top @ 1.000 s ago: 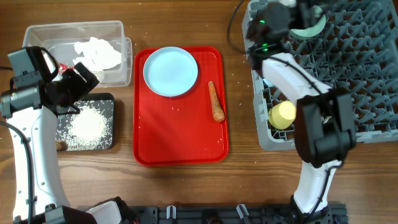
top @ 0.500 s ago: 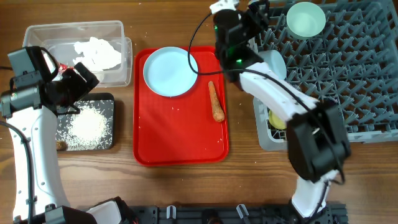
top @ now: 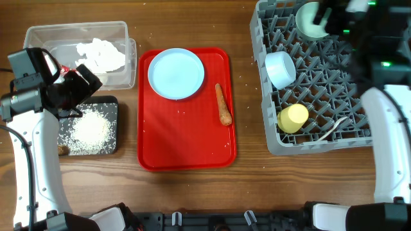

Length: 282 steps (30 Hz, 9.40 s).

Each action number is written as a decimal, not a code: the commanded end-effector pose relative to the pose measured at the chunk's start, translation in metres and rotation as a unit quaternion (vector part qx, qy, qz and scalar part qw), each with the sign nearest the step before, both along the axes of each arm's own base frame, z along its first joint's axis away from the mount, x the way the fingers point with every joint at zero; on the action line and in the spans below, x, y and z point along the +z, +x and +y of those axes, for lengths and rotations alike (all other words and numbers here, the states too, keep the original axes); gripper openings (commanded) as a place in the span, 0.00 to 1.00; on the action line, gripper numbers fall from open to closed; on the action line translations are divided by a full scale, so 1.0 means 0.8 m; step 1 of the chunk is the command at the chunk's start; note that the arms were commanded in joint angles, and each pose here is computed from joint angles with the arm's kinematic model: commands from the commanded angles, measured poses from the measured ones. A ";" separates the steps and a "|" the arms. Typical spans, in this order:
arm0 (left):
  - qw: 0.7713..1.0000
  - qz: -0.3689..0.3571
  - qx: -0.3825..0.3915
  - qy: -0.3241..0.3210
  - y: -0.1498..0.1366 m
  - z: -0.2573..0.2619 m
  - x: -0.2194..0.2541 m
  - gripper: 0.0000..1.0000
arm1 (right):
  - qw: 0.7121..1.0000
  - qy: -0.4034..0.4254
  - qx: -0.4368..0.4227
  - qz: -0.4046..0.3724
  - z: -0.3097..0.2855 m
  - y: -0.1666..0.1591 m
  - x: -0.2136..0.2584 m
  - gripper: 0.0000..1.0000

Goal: Sort waste into correct bins and load items into the dishwasher rack
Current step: 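Set the green bowl upright in the rack and release it, then withdraw the right gripper from the rack toward the tray, then grasp the light-blue plate edge with the right gripper, then carry the light-blue plate into the rack and stand it upright, then release the plate and pull the right gripper back, then grasp the carrot on the red tray with the left gripper, then carry the carrot left and drop it onto the black tray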

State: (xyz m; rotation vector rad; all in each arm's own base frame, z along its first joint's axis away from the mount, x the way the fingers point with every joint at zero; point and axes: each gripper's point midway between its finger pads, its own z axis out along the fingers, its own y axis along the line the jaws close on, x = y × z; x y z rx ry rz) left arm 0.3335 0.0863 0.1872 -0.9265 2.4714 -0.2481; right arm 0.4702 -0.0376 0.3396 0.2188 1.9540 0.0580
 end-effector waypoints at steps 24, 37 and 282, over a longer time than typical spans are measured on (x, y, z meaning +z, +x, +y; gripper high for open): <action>1.000 -0.008 -0.003 0.007 0.003 0.003 0.008 1.00 | 0.960 0.154 -0.170 0.161 -0.052 0.081 -0.263 0.40; 1.000 -0.008 -0.003 0.007 0.003 0.003 0.008 1.00 | 0.956 0.150 -0.179 0.175 -0.056 0.081 -0.284 0.40; 0.962 0.138 -0.216 0.098 0.051 -0.254 -0.070 0.21 | 0.962 0.068 -0.146 0.221 -0.029 -0.227 -0.049 1.00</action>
